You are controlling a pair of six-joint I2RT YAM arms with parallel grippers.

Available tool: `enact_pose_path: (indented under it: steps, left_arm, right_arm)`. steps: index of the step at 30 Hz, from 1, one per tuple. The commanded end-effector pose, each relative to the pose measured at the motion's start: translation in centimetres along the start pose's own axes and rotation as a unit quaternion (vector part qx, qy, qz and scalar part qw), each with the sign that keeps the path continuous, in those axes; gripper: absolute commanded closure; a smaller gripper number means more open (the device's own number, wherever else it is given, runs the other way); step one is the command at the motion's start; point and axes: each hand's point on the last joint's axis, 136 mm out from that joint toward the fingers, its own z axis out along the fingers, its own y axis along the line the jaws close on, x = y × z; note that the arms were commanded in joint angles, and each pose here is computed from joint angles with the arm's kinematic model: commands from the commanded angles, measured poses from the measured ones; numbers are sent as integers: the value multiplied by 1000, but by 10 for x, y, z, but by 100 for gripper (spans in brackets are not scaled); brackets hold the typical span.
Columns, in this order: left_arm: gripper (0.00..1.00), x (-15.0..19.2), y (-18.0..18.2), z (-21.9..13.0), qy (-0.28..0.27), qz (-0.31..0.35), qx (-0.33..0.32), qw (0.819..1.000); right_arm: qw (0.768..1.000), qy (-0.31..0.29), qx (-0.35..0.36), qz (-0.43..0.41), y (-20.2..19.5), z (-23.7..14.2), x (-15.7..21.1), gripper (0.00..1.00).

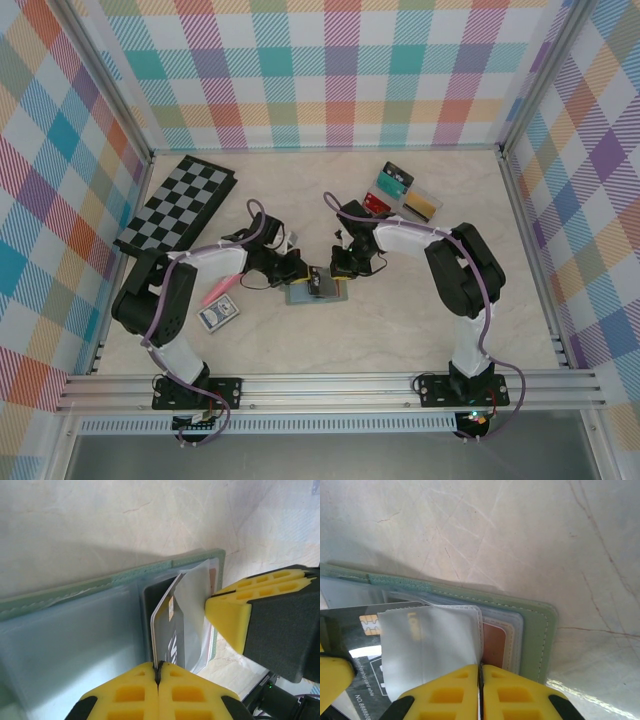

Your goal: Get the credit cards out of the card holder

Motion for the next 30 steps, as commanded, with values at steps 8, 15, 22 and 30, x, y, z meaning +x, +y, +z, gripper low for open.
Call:
enact_pose_path:
  steps: [8,15,22,30]
  left_arm:
    - [100,7,17,-47,-13,10,-55,998]
    - [100,-8,-23,-90,-67,42,-4,997]
    - [100,-29,-86,-120,-117,86,109,983]
    - [100,-50,-136,-144,-155,96,210,960]
  right_arm:
    - [1000,-4,-27,-6,16,-15,-3,77]
    - [986,-82,-135,-48,64,-74,-23,53]
    - [954,-131,-266,-47,83,-124,-27,33]
    - [908,-124,-397,-53,101,-167,-20,30]
